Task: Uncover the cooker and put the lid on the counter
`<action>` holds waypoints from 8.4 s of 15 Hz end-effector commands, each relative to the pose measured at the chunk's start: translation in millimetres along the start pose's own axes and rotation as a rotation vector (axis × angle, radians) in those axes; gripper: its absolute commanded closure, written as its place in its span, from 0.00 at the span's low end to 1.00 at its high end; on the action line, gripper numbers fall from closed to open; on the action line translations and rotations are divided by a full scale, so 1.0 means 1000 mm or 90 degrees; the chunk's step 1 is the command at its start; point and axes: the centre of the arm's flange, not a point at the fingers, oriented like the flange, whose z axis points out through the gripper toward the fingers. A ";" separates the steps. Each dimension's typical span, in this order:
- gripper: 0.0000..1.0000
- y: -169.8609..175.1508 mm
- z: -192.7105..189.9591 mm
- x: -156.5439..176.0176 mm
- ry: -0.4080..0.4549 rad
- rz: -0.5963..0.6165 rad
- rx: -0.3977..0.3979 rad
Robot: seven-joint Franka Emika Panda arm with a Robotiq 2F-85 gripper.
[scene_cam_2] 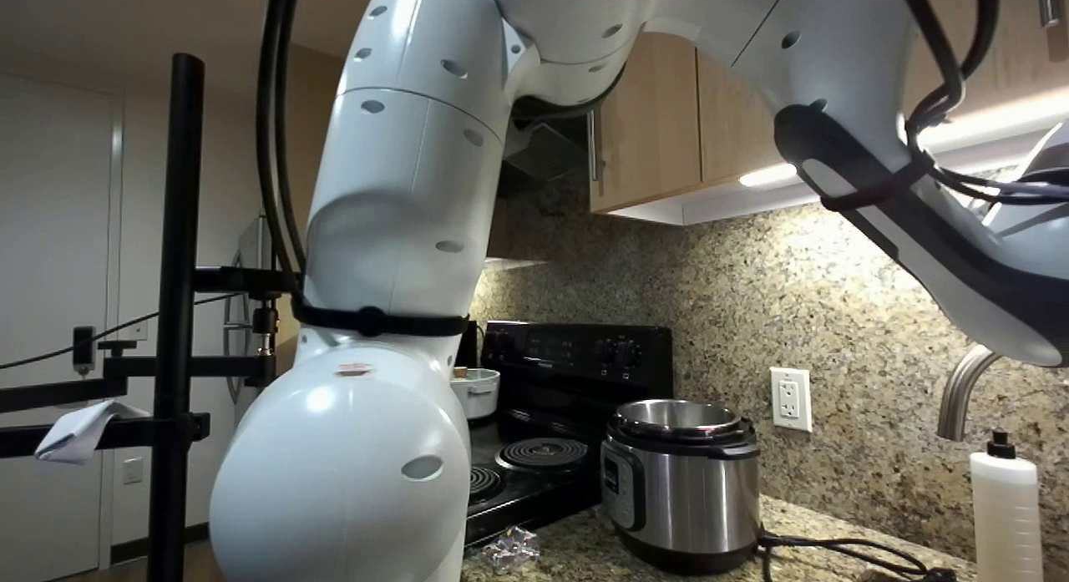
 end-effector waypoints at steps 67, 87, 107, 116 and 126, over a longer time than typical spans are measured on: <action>0.91 -0.097 0.303 0.013 -0.239 0.071 -0.054; 0.00 -0.094 0.271 0.014 -0.263 0.005 -0.035; 0.00 -0.046 0.132 -0.005 -0.306 -0.232 0.185; 0.00 -0.022 0.026 -0.059 -0.353 -0.334 0.397; 0.00 -0.009 -0.066 -0.101 -0.329 -0.296 0.647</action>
